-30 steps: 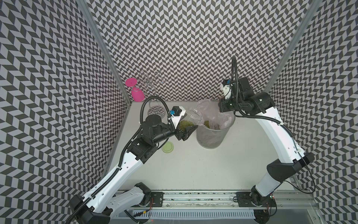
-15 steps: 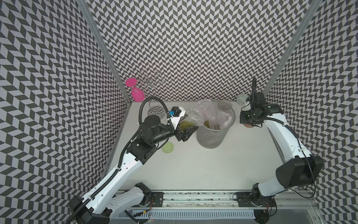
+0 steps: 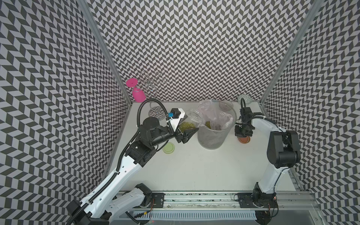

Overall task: Empty moldy mung beans from jars
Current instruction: Place the lid at the center of the board, then pour the moldy mung beans from the jar into the trash bin.

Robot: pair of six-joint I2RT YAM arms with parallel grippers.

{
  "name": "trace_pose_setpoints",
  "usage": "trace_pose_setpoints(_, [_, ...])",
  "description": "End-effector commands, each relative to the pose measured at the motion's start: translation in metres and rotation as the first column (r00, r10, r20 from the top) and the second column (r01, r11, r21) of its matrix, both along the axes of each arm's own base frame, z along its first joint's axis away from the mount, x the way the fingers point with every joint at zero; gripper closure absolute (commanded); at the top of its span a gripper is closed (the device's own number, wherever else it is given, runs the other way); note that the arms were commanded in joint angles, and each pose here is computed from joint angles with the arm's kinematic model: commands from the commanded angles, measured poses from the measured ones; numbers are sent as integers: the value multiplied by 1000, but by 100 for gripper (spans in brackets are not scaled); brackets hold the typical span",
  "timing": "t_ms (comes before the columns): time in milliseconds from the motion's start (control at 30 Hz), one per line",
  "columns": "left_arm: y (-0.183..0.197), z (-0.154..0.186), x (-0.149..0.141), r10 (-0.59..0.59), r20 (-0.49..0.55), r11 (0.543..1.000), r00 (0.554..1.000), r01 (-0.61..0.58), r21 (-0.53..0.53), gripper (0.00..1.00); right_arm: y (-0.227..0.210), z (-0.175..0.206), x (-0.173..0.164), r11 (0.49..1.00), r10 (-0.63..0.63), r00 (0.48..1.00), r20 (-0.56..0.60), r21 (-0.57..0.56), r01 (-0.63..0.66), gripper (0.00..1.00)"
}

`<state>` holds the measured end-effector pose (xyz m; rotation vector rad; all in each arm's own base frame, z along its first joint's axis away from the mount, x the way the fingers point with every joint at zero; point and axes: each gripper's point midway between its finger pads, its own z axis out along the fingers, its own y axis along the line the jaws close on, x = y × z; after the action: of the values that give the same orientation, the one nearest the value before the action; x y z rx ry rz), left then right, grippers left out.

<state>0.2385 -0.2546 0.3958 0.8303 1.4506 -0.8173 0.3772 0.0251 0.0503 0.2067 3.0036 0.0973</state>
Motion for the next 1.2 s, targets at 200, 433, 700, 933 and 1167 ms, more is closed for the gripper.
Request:
trace_pose_setpoints(200, [3, 29, -10, -11, 89, 998, 996, 16, -56, 92, -6, -11, 12, 999, -24, 1000, -3, -48, 24, 46])
trace_pose_setpoints(433, [-1, 19, 5, 14, 55, 1000, 998, -15, 13, 92, -4, 87, 33, 999, -27, 975, 220, -34, 35, 36])
trace_pose_setpoints(700, [-23, 23, 31, -7, 10, 994, 1000, 6, 107, 92, 32, 243, 49, 990, 62, 821, 567, 69, -122, 32])
trace_pose_setpoints(933, [-42, 21, 61, -20, -9, 968, 1000, 22, 250, 92, 113, 349, 32, 862, 174, 575, 799, 159, -482, 31])
trace_pose_setpoints(1167, [-61, 7, 77, -49, -27, 928, 998, 55, 369, 92, 175, 387, -5, 575, 196, 445, 874, 265, -774, 31])
